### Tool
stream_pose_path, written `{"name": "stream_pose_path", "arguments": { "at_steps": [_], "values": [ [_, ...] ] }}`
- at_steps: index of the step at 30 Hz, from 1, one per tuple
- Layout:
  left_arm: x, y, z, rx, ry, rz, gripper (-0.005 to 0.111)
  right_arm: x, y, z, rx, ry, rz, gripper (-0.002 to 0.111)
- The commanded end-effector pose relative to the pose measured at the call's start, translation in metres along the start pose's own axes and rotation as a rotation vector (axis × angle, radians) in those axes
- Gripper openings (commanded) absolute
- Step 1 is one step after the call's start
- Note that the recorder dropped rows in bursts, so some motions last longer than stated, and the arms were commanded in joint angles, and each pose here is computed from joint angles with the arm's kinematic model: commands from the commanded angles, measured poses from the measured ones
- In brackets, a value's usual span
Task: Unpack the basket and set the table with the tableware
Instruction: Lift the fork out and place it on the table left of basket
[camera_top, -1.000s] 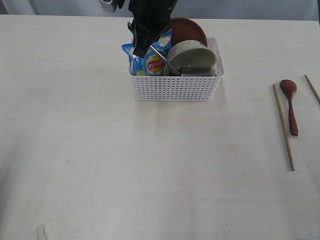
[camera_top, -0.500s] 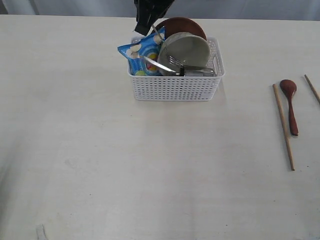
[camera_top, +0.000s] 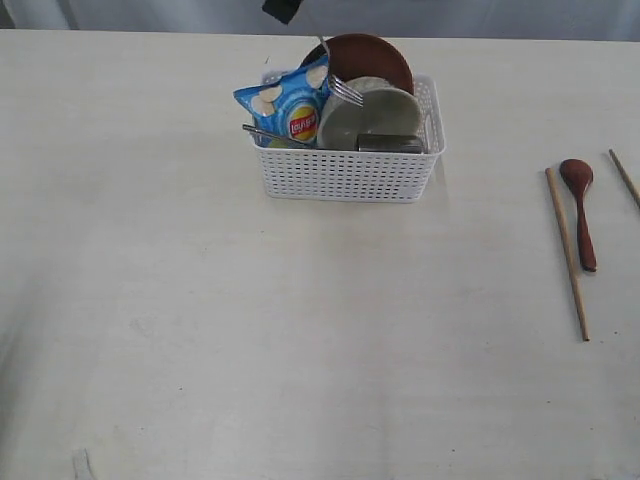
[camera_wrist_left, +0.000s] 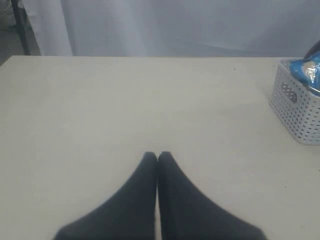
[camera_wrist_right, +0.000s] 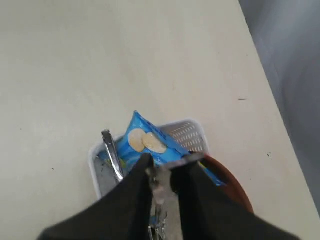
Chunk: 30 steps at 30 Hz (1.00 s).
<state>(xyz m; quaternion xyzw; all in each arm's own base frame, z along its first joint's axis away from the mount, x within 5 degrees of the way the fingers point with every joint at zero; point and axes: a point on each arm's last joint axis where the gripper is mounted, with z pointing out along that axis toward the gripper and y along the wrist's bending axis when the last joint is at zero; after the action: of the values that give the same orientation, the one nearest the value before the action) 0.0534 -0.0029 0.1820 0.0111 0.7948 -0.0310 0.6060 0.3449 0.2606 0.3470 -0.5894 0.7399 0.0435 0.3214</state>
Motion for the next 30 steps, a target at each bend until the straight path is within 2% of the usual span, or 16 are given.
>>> {"name": "stream_pose_path", "arguments": {
  "at_steps": [1,6,10,12,15,18,20,23,27,30],
  "values": [
    [0.000,0.000,0.000,-0.005,-0.012,0.010,0.000,-0.009,0.006,-0.019,-0.056,-0.102,0.051,-0.001],
    [0.000,0.000,0.000,-0.005,-0.012,0.010,0.000,-0.017,0.018,-0.018,-0.113,-0.132,0.062,-0.001],
    [0.000,0.000,0.000,-0.005,-0.012,0.010,0.000,-0.038,0.052,-0.016,-0.186,-0.136,0.066,-0.001],
    [0.000,0.000,0.000,-0.005,-0.012,0.010,0.000,-0.045,0.073,-0.013,-0.249,-0.108,0.010,-0.001],
    [0.000,0.000,0.000,-0.005,-0.012,0.010,0.000,-0.054,0.126,-0.002,-0.430,-0.060,-0.378,-0.001],
    [0.000,0.000,0.000,-0.005,-0.012,0.010,0.000,-0.060,0.173,0.018,-0.525,-0.068,-0.649,-0.001],
    [0.000,0.000,0.000,-0.005,-0.012,0.010,0.000,-0.053,0.195,0.040,-0.554,-0.019,-0.847,-0.001],
    [0.000,0.000,0.000,-0.005,-0.012,0.010,0.000,-0.044,0.207,0.064,-0.492,0.078,-1.028,-0.001],
    [0.000,0.000,0.000,-0.005,-0.012,0.010,0.000,-0.045,0.214,0.080,-0.463,0.016,-1.215,-0.001],
    [0.000,0.000,0.000,-0.005,-0.012,0.010,0.000,-0.045,0.218,0.093,-0.442,-0.016,-1.285,0.000]
  ]
}}
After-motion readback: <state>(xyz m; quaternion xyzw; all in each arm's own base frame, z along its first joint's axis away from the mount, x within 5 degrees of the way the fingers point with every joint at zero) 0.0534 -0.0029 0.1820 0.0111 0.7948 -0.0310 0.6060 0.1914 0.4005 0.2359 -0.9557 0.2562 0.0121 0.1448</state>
